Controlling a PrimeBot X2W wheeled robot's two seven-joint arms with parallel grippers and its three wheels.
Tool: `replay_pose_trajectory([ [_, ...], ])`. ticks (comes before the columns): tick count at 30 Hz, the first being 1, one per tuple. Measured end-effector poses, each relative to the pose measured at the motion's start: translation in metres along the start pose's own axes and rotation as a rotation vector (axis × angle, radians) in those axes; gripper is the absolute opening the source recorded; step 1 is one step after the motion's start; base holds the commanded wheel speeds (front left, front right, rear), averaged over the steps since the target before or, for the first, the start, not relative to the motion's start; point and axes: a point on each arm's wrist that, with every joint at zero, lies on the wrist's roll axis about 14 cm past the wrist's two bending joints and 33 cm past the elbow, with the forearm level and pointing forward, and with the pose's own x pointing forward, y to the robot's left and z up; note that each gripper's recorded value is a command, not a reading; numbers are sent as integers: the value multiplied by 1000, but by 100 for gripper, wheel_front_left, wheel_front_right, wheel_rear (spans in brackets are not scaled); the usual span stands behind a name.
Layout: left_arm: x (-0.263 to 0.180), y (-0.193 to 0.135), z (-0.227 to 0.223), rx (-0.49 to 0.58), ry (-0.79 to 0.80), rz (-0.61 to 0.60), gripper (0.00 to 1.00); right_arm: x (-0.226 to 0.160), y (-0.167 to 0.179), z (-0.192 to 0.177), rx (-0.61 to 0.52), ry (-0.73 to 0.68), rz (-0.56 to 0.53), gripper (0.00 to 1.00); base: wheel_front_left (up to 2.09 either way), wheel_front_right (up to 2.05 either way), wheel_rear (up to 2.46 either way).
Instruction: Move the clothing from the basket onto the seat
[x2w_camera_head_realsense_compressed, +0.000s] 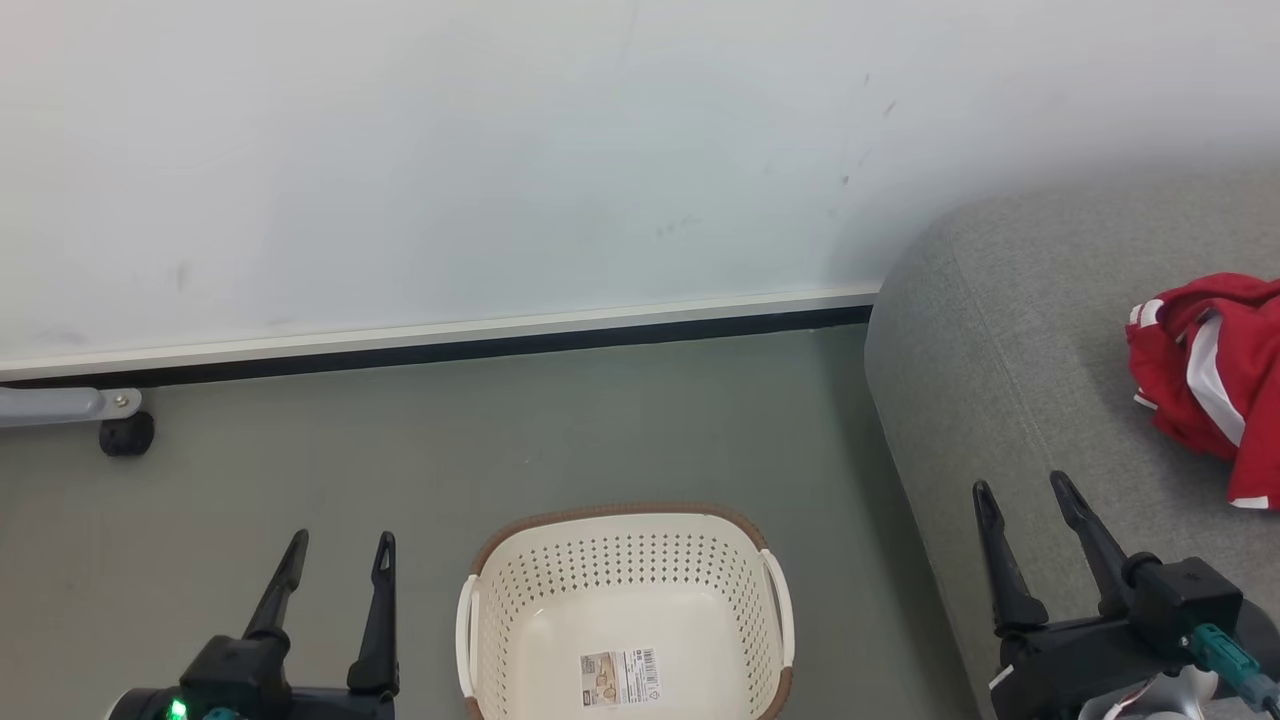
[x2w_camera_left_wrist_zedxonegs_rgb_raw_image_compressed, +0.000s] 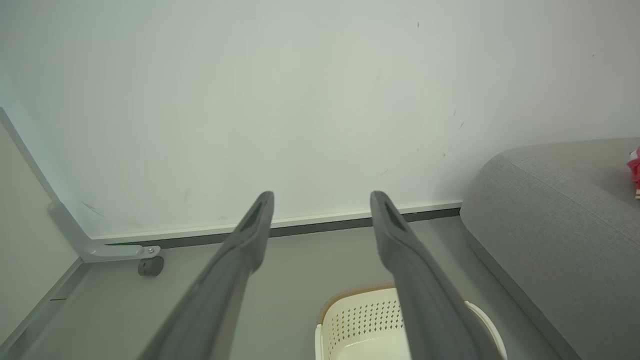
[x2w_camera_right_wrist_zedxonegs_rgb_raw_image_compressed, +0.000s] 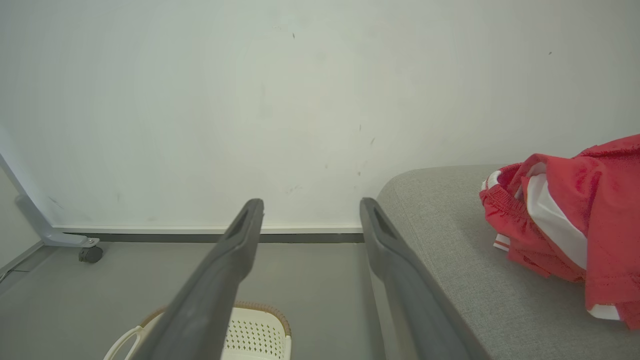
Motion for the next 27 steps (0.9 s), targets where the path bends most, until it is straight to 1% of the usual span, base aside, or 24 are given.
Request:
replay_pose_trajectory([
  [27,-3,3,-6,-6,30,23,100,-4,-5,6,4,13,-22,100,0,0,0],
])
